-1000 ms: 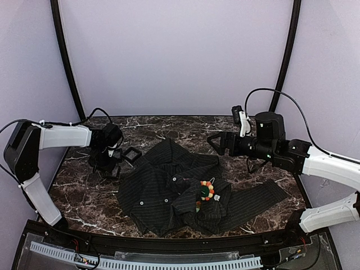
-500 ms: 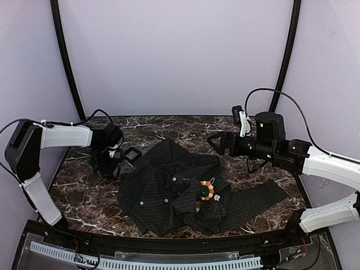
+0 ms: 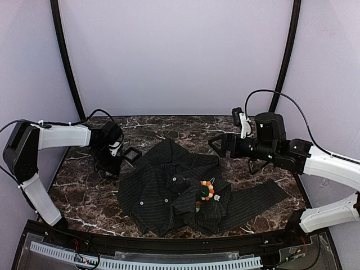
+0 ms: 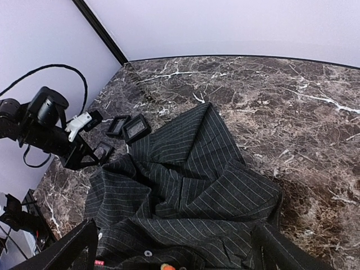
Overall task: Remove the brooch from the garment
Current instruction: Place the brooch in the brooch box, then pick up the crumpled clothing from the center of the board.
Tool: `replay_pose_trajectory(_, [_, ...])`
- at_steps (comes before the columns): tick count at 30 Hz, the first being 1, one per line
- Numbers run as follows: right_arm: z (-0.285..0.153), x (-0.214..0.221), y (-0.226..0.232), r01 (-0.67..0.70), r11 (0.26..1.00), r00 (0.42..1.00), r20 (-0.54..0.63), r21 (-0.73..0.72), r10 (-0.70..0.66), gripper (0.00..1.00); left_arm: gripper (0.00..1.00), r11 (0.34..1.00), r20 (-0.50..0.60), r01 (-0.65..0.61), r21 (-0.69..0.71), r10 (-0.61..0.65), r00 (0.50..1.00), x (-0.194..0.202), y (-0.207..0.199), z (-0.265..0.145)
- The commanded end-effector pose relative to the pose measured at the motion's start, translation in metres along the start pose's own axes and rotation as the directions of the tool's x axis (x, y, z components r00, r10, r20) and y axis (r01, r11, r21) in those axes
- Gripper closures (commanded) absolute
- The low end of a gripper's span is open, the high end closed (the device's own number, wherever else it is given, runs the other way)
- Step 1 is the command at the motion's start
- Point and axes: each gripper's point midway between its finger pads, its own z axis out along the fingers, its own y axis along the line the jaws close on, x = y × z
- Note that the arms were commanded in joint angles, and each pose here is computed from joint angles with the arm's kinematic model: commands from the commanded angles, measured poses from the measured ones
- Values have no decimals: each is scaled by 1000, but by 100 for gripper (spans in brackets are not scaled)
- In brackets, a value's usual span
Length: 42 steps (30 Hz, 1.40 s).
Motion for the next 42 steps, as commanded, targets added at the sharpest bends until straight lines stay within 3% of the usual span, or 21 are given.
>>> replay_pose_trajectory(1, [-22, -2, -3, 34, 999, 999, -31, 19, -33, 6, 42, 1000, 176, 13, 28, -18, 984, -25, 1, -40])
replay_pose_trajectory(4, [-35, 10, 2, 30, 999, 997, -77, -22, -32, 6, 30, 997, 351, -31, 69, 5, 936, -43, -8, -81])
replay_pose_trajectory(8, [-37, 50, 7, -34, 994, 979, -202, -101, 13, 13, 14, 972, 490, -150, 180, 43, 870, -49, -44, -123])
replay_pose_trajectory(13, [-34, 96, 9, -146, 979, 945, -314, -143, 95, 24, 11, 887, 552, -358, 292, 149, 820, -42, -135, -167])
replay_pose_trajectory(16, [-32, 113, 17, -193, 965, 930, -347, -178, 122, 26, 9, 810, 580, -424, 405, 131, 804, -41, -185, -196])
replay_pose_trajectory(20, [-32, 140, 29, -206, 960, 907, -406, -191, 114, 32, 7, 712, 568, -466, 525, 115, 815, -23, -241, -213])
replay_pose_trajectory(23, [-33, 158, 36, -216, 957, 888, -446, -196, 109, 40, 4, 656, 511, -438, 615, 92, 854, -7, -270, -211])
replay_pose_trajectory(30, [-29, 164, 61, -240, 927, 895, -436, -288, 97, 44, 1, 583, 435, -418, 697, 120, 892, 35, -316, -193])
replay_pose_trajectory(34, [-15, 152, 80, -228, 909, 916, -392, -349, 79, 45, 1, 594, 393, -394, 701, 139, 909, 46, -330, -176])
replay_pose_trajectory(42, [10, 144, 97, -205, 905, 931, -361, -373, 62, 55, 1, 695, 313, -337, 635, 167, 935, 55, -326, -136])
